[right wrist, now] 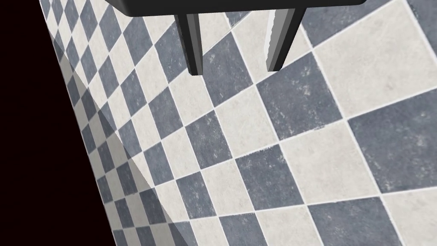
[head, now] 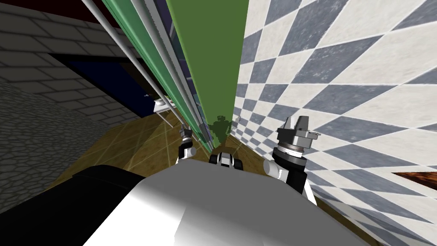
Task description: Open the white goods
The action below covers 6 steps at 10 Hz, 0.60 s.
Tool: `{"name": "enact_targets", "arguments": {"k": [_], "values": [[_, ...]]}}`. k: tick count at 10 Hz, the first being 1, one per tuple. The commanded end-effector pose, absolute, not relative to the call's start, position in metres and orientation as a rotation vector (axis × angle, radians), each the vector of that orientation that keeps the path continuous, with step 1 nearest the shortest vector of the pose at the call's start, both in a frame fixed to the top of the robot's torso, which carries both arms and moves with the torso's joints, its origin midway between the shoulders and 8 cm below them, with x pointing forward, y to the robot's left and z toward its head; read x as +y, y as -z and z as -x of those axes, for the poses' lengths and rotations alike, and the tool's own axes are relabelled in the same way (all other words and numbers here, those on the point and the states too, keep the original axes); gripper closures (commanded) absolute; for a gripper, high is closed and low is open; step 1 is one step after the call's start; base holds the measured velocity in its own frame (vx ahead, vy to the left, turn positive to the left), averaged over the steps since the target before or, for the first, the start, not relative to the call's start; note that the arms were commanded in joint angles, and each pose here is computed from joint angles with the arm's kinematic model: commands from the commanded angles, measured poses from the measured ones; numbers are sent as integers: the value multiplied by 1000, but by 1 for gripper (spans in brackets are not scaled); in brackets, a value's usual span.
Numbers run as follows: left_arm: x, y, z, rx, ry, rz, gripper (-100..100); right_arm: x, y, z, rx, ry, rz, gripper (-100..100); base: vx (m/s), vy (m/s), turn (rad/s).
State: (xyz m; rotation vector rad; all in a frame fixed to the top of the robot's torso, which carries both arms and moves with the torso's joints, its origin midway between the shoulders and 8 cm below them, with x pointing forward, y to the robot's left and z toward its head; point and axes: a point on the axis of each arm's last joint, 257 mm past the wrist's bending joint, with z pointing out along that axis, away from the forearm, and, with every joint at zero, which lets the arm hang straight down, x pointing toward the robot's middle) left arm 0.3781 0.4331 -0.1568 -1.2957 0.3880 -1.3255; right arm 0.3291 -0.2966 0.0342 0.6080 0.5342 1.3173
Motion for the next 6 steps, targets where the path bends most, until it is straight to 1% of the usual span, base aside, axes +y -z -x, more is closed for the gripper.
{"name": "enact_targets", "arguments": {"k": [1, 2, 4, 6], "values": [[424, 144, -388, 422, 1377, 1270, 100, -297, -34, -329, 534, -1317, -608, 0, -179, 332, -91], [419, 143, -392, 440, 1400, 1269, 100, -297, -34, -329, 534, -1317, -608, 0, -165, 338, -94], [414, 142, -397, 458, 1421, 1268, 100, -297, -34, -329, 534, -1317, -608, 0, -169, 235, -61], [404, 140, -405, 496, 1464, 1268, 100, -297, -34, -329, 534, -1317, -608, 0, -196, 298, -125]]}}
